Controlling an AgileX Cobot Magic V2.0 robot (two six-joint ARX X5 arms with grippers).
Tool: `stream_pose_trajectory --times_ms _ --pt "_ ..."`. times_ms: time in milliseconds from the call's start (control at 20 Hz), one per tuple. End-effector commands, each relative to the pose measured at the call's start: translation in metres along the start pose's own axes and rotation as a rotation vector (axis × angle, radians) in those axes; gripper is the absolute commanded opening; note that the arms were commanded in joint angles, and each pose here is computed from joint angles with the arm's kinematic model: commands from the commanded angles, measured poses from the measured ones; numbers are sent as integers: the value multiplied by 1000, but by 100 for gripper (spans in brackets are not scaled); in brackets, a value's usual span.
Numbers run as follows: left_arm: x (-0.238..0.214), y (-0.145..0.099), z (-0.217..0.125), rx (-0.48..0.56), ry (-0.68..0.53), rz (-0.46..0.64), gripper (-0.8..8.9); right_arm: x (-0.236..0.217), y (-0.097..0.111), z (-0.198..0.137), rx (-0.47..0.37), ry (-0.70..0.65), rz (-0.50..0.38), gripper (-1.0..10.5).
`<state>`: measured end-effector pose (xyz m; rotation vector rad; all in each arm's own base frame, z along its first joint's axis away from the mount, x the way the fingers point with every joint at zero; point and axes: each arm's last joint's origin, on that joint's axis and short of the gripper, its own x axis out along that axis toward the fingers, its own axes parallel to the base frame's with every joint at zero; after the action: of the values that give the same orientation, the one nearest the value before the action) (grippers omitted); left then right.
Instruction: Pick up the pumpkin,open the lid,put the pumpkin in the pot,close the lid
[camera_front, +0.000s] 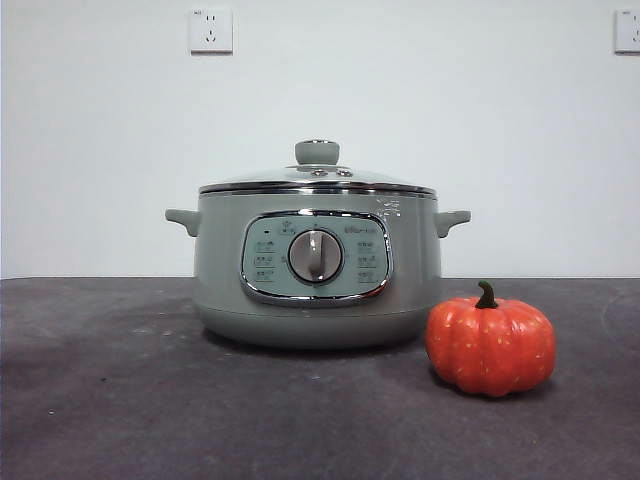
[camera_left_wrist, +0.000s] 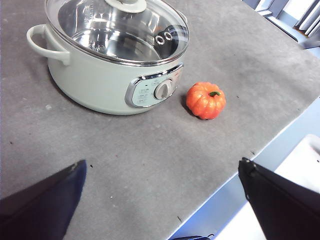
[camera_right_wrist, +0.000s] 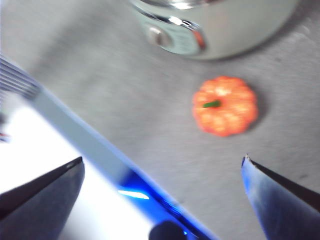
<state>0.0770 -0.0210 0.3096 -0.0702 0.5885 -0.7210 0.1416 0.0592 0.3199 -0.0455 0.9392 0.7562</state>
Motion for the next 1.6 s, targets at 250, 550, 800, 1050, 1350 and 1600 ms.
stream_pose_trajectory --times_ms 250,550,800,1050,1350,1600 --pt "0 0 0 9 -4 2 716 71 -8 28 -76 166 -74 693" --pt "0 0 0 10 -4 2 716 129 -17 38 -112 251 -152 693" --pt "0 0 0 10 -4 2 716 165 -29 37 -106 314 -185 693" --pt "0 0 0 10 -4 2 716 192 -38 33 -93 369 -182 693" --pt "0 0 0 11 -4 7 716 200 -42 29 -55 399 -210 230" --pt "-1 0 3 8 -30 12 716 188 -38 29 -45 401 -207 -10"
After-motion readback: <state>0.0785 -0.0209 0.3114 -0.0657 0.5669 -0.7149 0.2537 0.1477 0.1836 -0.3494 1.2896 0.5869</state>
